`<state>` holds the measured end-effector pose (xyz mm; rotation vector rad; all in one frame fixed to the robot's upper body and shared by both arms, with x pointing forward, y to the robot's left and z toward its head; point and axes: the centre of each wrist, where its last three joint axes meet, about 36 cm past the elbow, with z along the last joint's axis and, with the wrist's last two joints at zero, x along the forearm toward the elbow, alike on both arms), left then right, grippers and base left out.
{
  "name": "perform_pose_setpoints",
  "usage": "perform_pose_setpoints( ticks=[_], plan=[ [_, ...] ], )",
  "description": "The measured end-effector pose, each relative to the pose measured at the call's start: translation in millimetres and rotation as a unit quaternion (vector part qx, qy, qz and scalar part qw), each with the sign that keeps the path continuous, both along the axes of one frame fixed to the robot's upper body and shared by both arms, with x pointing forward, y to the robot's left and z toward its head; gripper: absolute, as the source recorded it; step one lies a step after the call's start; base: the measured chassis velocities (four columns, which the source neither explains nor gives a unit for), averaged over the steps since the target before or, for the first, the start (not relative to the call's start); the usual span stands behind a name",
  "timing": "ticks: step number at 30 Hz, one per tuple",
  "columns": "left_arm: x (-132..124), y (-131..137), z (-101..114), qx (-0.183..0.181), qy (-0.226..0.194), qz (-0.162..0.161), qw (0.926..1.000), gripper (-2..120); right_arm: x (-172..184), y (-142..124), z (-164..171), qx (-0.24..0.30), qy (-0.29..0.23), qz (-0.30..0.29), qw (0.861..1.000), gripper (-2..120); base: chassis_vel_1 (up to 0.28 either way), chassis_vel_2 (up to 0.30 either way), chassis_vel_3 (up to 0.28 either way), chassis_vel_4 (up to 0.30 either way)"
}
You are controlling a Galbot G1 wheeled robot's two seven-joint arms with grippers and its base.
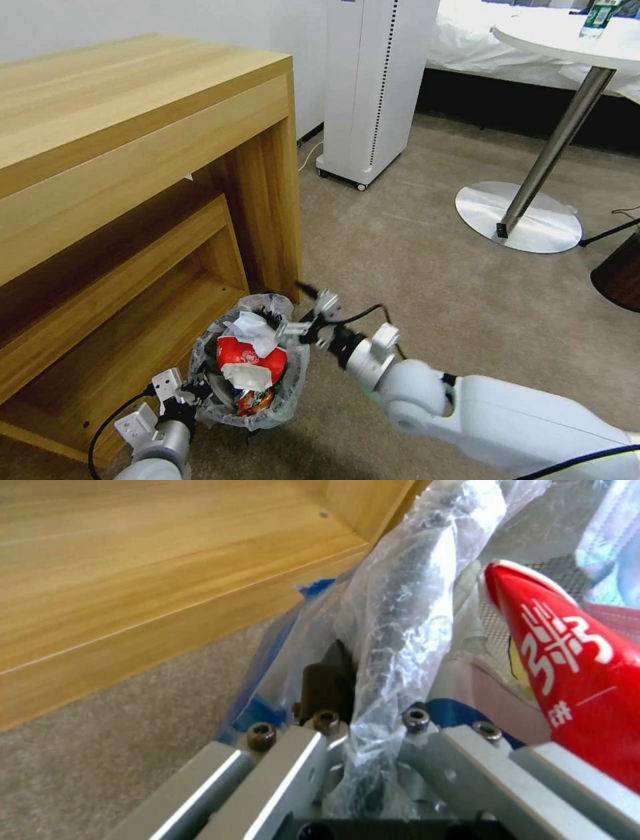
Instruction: Pick up the trash bin and place the garbage on the floor into it.
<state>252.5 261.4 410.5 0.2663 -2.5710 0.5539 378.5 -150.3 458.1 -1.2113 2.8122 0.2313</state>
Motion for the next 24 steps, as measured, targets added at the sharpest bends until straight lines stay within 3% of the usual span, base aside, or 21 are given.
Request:
perform_pose_setpoints(
  ticks=[9, 24],
  plan=[
    [2.6, 15.8, 18.4, -0.003, 0.042, -0.022, 0.9989, 0, -2.8, -43.3, 38.7, 0.025, -0.047, -0.064, 0.997, 100, 0.000, 0.000, 0.000, 0.000],
    [16.0, 32.8, -1.8, -0.013, 0.086, -0.006, 0.9962, 0, 4.8, -72.9, 65.9, 0.037, -0.082, -0.107, 0.990, 100, 0.000, 0.000, 0.000, 0.000]
  ],
)
